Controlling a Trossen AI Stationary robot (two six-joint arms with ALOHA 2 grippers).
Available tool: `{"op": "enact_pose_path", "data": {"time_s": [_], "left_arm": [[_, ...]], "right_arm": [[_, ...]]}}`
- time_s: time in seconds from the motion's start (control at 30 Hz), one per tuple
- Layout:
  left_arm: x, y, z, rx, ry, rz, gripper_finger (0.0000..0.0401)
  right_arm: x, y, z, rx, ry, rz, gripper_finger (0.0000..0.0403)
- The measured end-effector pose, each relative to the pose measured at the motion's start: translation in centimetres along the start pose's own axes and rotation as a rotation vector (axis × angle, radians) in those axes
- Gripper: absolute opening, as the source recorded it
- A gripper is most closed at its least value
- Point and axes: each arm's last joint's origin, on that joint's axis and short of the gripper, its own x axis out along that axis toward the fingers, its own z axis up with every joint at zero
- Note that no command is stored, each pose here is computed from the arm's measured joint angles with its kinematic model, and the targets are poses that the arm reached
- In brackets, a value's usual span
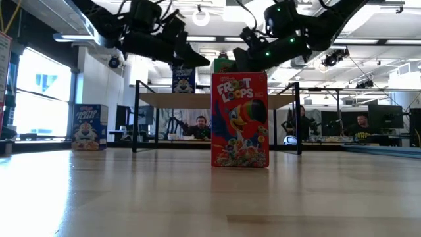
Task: Stack cereal on shelf
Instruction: Adjust the bottom green cereal box on the shelf
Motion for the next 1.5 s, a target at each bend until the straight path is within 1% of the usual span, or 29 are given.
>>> {"op": "enact_pose_path", "data": {"time_s": [0.1,0.27,0.47,0.87,1.07,1.17,1.27,1.33,1.43,1.47,1.5], "left_arm": [[-1.0,-0.3,-0.4,-0.019,-0.034,-0.001,0.0000],[-2.2,-0.6,-0.7,-0.032,-0.034,0.003,0.0000],[-2.4,-0.6,-0.7,-0.031,-0.036,0.004,0.0000],[-2.4,-0.6,-0.7,-0.032,-0.033,0.004,0.0000],[-2.4,-0.6,-0.7,-0.032,-0.033,0.004,0.0000],[-2.5,-0.7,-0.8,-0.031,-0.038,0.000,0.0000],[-2.8,-0.9,-1.5,-0.031,-0.052,-0.002,0.0000],[-3.1,-1.0,-2.0,-0.047,-0.063,-0.002,0.0000],[-3.3,-1.1,-2.6,-0.064,-0.060,-0.004,0.0000],[-3.4,-1.2,-2.7,-0.070,-0.060,-0.004,0.0000],[-3.4,-1.2,-2.8,-0.073,-0.059,-0.004,0.0000]], "right_arm": [[0.8,-0.4,0.3,-0.038,0.033,-0.013,0.0000],[2.4,-0.8,0.4,-0.079,0.100,0.006,0.0000],[3.6,-0.9,0.8,-0.091,0.100,0.007,0.0000],[4.0,-1.8,1.1,-0.077,0.087,-0.021,0.0000],[4.0,-1.9,1.3,-0.076,0.068,-0.005,0.0000],[3.0,-1.1,2.2,-0.087,0.072,0.039,0.0000],[0.8,-0.2,4.0,-0.099,0.090,0.104,0.0000],[-1.0,0.6,4.8,-0.095,0.133,0.160,0.0000],[-3.4,1.6,5.3,-0.071,0.217,0.225,0.0000],[-3.9,1.8,5.4,-0.062,0.244,0.211,0.0000],[-4.4,1.8,5.3,-0.053,0.267,0.170,0.0000]]}}
